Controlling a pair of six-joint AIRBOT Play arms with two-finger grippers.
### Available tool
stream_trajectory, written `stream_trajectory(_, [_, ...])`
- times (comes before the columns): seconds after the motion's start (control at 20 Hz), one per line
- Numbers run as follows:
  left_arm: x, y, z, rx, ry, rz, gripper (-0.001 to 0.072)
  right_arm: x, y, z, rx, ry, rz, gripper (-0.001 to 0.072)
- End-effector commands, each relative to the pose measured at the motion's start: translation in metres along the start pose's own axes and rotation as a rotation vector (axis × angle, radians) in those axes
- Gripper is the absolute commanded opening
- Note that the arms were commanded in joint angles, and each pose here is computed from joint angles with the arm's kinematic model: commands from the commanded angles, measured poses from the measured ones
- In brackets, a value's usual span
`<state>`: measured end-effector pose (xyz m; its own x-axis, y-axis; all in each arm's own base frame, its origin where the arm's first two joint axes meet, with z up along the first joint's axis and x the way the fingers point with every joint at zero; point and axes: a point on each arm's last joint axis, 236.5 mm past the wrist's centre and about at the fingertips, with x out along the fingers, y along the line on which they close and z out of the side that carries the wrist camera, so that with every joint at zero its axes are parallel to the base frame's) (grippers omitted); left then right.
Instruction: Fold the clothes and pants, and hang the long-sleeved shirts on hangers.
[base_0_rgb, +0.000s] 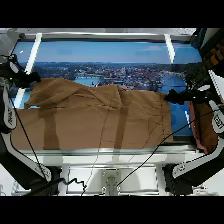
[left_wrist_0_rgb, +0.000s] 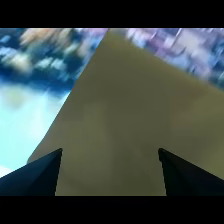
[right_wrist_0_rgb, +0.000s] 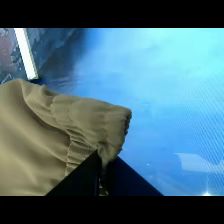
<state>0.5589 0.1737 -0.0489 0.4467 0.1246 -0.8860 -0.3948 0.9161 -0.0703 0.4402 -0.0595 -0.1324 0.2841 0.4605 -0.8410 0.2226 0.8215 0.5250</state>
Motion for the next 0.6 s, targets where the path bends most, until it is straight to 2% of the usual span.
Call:
stream_trajectory(0.0, [0.014,-0.008,0.022,0.009,-0.078,-0.016,0.0672,0.000,-0.001,0.000,-0.009,0.002,-0.008,0.0029])
stream_trajectory(0.55, [0.060,-0.012,-0.002,-0.011,-0.023,-0.016,0.0671,0.000,-0.004,0.008,-0.009,-0.032,-0.024,0.0029])
